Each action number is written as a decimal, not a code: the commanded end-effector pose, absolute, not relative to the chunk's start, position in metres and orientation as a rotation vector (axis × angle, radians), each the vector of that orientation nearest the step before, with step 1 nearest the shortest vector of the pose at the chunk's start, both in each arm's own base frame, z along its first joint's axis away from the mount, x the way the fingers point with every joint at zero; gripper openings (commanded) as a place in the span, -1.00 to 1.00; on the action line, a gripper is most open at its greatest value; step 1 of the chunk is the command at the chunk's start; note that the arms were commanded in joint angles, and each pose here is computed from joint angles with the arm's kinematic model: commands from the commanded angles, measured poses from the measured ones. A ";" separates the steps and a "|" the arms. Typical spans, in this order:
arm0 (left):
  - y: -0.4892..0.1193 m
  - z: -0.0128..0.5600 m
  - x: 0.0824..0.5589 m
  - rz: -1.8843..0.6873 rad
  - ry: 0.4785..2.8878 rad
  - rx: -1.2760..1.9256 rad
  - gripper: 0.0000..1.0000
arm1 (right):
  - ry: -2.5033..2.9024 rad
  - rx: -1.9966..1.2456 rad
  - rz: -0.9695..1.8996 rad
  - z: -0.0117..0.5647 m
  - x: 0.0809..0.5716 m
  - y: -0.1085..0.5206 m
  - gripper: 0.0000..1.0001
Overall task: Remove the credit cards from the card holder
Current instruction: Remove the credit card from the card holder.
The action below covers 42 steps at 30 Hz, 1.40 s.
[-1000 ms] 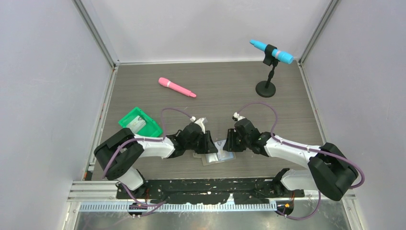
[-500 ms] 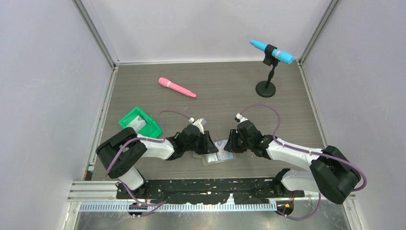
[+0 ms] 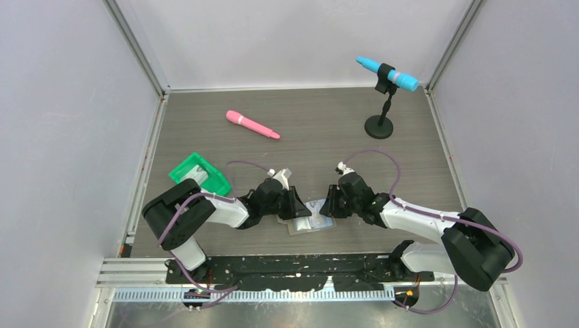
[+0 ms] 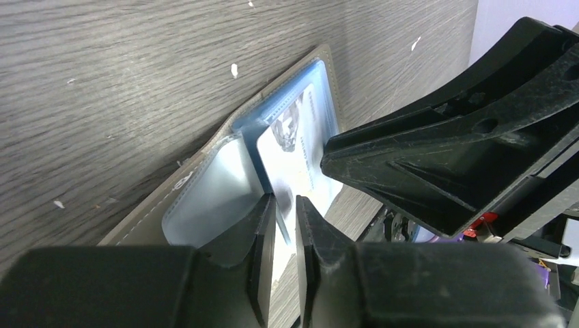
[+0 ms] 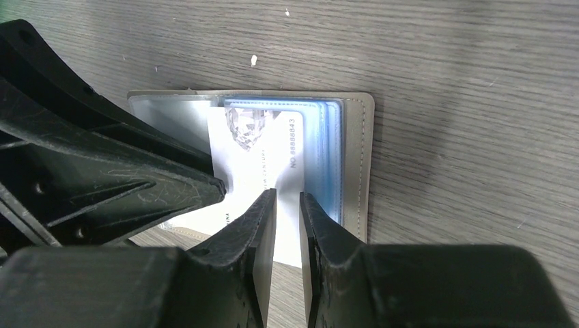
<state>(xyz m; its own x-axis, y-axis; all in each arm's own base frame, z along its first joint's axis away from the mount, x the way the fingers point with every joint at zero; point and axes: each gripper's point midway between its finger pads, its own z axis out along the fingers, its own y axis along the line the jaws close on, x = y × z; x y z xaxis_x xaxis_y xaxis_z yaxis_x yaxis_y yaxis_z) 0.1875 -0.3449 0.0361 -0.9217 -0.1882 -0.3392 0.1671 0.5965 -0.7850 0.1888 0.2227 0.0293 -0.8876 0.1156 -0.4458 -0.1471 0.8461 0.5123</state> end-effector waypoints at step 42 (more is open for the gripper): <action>-0.262 0.092 0.192 -1.057 2.360 -0.118 -1.00 | 2.605 -0.053 0.623 0.035 0.193 0.204 -0.44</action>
<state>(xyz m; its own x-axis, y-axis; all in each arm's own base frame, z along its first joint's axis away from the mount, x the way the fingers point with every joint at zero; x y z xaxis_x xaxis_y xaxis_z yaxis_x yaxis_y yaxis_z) 0.1856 -0.2798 0.0783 -0.8804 -0.3051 -0.3631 0.1095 0.6141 -0.7816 0.1887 0.2136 0.0292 -0.9002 0.0993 -0.4240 -0.1283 0.8699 0.4762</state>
